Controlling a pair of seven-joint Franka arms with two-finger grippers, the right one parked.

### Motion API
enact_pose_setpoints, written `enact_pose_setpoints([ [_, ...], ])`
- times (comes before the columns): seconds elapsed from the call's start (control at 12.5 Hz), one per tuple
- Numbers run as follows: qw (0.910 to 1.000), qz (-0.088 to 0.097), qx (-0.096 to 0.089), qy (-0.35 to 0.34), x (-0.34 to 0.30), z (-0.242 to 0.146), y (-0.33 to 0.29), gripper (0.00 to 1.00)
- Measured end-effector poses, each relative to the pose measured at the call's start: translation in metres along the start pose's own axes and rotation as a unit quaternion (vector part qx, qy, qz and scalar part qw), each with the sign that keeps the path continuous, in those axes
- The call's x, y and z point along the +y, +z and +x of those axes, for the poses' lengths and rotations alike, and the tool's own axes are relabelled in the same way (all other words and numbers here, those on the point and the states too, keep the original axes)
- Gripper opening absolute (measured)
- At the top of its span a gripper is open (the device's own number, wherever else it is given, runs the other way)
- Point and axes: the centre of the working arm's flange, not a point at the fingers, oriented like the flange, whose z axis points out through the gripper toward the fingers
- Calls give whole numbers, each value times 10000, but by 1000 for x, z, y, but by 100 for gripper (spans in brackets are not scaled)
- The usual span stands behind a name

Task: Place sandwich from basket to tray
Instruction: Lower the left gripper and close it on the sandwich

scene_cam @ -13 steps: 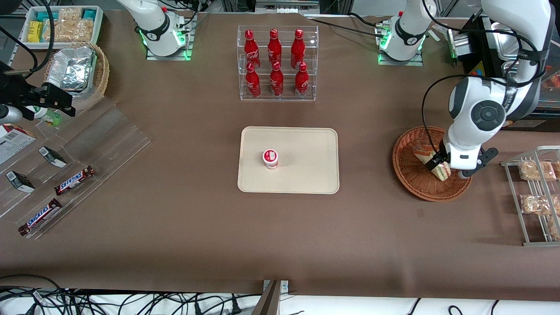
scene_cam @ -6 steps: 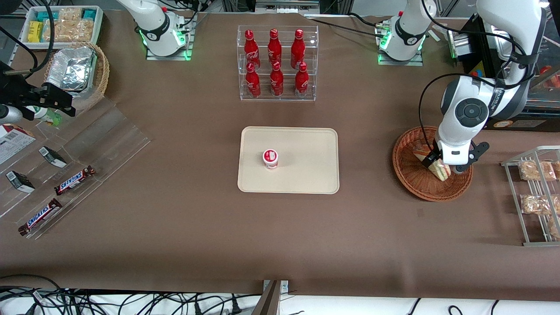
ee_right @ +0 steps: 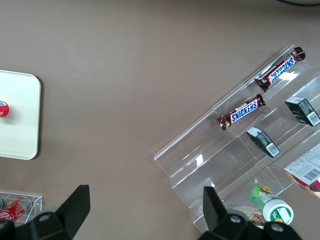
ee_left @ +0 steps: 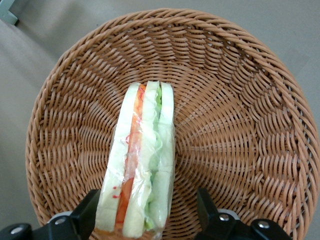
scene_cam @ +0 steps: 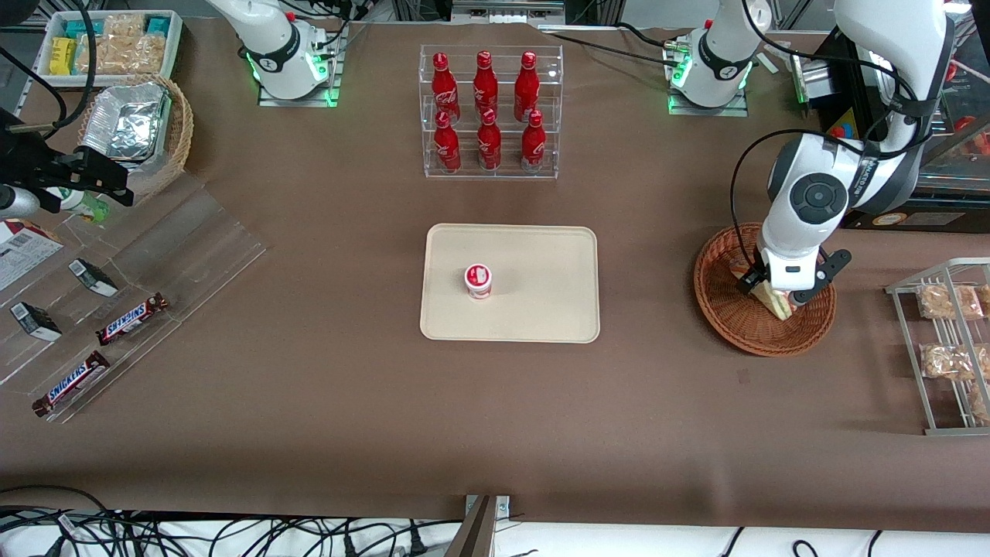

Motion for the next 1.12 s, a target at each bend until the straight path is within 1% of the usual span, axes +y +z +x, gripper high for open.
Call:
enact_pose_setpoints([
  [0.16, 9999, 59, 95, 127, 0, 0, 1, 86],
  [0.48, 9999, 29, 126, 109, -2, 4, 1, 88],
  [0.72, 9999, -11, 143, 91, -2, 5, 2, 85],
  [0.8, 9999, -12, 143, 88, -2, 5, 2, 76],
  [0.96, 9999, -17, 144, 86, -2, 5, 2, 50],
  [1.04, 9999, -20, 147, 86, -2, 5, 2, 42],
  [1.12, 9998, -24, 150, 85, -2, 5, 2, 41],
])
